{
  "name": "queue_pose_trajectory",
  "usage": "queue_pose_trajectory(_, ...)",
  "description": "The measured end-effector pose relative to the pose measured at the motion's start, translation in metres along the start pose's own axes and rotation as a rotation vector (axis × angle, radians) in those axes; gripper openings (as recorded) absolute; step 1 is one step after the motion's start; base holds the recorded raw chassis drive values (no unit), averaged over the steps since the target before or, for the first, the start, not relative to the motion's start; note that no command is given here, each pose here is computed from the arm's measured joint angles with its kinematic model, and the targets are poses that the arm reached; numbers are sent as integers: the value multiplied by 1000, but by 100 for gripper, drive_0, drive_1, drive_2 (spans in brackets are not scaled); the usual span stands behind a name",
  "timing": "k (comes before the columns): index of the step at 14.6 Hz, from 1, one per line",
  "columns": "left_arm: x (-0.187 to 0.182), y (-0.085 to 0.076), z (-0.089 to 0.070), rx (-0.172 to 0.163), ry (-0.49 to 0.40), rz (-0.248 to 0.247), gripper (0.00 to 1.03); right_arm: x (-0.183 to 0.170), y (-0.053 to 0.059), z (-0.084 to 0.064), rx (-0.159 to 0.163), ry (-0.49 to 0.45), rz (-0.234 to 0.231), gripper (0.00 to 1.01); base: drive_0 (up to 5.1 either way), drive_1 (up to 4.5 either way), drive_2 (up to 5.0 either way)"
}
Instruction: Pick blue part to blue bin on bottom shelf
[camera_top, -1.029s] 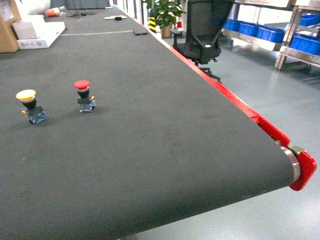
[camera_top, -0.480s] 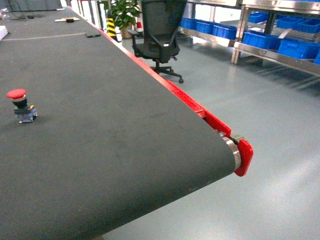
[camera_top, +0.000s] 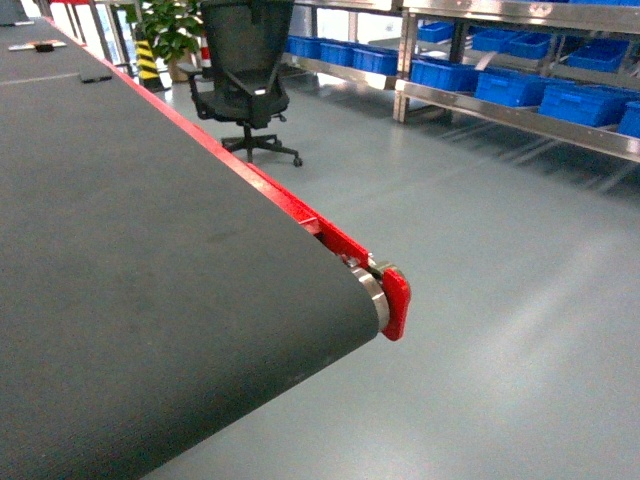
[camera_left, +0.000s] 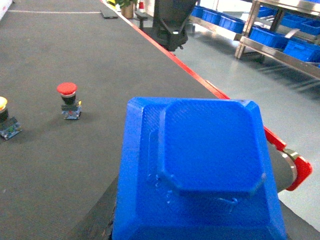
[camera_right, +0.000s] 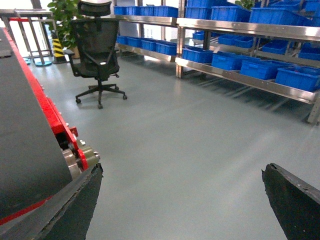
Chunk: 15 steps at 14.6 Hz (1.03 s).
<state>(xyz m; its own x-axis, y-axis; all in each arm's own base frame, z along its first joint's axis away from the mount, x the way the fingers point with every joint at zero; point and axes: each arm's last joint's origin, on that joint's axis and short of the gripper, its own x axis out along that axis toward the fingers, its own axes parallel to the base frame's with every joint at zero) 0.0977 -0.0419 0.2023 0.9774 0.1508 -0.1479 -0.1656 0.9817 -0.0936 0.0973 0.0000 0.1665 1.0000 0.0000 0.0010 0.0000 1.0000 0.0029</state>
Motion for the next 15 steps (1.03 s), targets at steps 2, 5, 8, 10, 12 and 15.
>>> queue_pose_trajectory(2, 0, 0, 0, 0, 0, 0, 43, 0, 0, 0, 0, 0, 0, 98, -164, -164, -164)
queue_pose_trajectory(5, 0, 0, 0, 0, 0, 0, 43, 0, 0, 0, 0, 0, 0, 98, -159, -159, -159)
queue_pose_trajectory(8, 0, 0, 0, 0, 0, 0, 43, 0, 0, 0, 0, 0, 0, 98, -154, -154, -154)
queue_pose_trajectory(10, 0, 0, 0, 0, 0, 0, 43, 0, 0, 0, 0, 0, 0, 98, -163, -163, -163)
queue_pose_trajectory(12, 0, 0, 0, 0, 0, 0, 43, 0, 0, 0, 0, 0, 0, 98, -162, -162, -162)
queue_pose_trajectory(15, 0, 0, 0, 0, 0, 0, 43, 0, 0, 0, 0, 0, 0, 98, -161, -161, -161)
